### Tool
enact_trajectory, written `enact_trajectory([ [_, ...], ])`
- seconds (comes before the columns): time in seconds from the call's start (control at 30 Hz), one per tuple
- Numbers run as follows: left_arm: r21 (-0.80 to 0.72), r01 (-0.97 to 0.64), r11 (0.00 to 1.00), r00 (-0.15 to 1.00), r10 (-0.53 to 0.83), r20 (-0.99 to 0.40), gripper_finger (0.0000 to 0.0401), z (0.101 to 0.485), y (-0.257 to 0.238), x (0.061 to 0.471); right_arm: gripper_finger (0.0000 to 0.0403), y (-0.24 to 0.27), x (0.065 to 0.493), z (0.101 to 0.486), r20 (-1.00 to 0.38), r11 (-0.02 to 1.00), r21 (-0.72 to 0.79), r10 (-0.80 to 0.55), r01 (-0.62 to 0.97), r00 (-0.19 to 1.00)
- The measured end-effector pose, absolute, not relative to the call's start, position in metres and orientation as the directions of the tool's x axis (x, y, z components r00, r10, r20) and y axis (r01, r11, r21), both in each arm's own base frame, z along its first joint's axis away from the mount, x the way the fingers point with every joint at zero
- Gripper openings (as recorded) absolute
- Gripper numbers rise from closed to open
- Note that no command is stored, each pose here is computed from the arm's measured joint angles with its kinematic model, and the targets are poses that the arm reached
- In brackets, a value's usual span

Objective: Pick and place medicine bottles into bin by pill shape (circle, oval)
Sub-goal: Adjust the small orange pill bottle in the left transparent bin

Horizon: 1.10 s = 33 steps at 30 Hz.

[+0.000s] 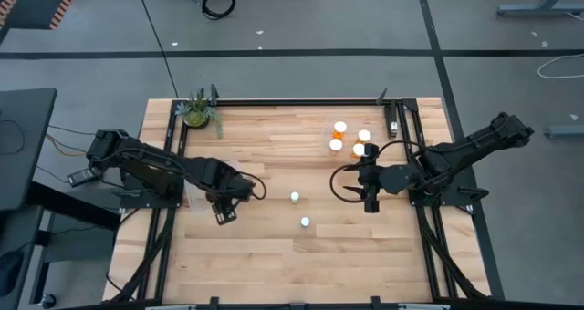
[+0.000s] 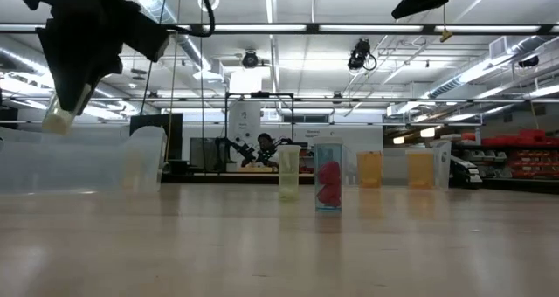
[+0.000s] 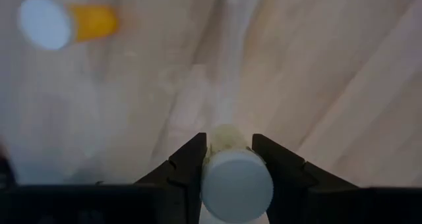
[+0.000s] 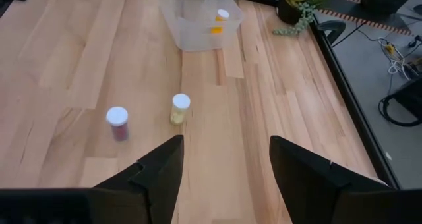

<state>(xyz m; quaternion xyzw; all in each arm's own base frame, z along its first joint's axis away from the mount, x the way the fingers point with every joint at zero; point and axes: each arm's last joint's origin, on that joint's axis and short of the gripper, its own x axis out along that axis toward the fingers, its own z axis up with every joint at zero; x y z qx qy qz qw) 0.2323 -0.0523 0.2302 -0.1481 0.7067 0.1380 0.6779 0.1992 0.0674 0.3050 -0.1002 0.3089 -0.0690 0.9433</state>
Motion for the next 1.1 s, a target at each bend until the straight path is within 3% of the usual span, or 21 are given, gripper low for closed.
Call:
enact_trajectory([
  [0.27,0.13,-0.386,0.913,-0.07,0.112,-0.991,0.0122,0.214,-0.047,0.224,0.0231,0.068,0.199,0.305,-0.567,0.971,-0.226,-0.192,0.072,0.801],
  [0.43,0.143,-0.378,0.915,-0.086,0.119,-0.989,0.0135,0.19,-0.045,0.216,0.0231,0.068,0.199,0.305,-0.568,0.971,-0.226,-0.192,0.072,0.801],
  [0.63,0.161,-0.375,0.913,-0.098,0.134,-0.986,0.0117,0.174,-0.043,0.209,0.0231,0.068,0.2,0.305,-0.565,0.973,-0.22,-0.191,0.076,0.802],
  [0.93,0.18,-0.354,0.918,0.001,0.192,-0.981,0.0133,0.174,-0.042,0.214,0.0231,0.068,0.2,0.306,-0.56,0.973,-0.215,-0.189,0.079,0.806],
  [1.1,0.136,-0.358,0.924,0.107,0.185,-0.977,0.0119,0.18,-0.04,0.221,0.0231,0.068,0.2,0.306,-0.556,0.974,-0.212,-0.188,0.08,0.81],
])
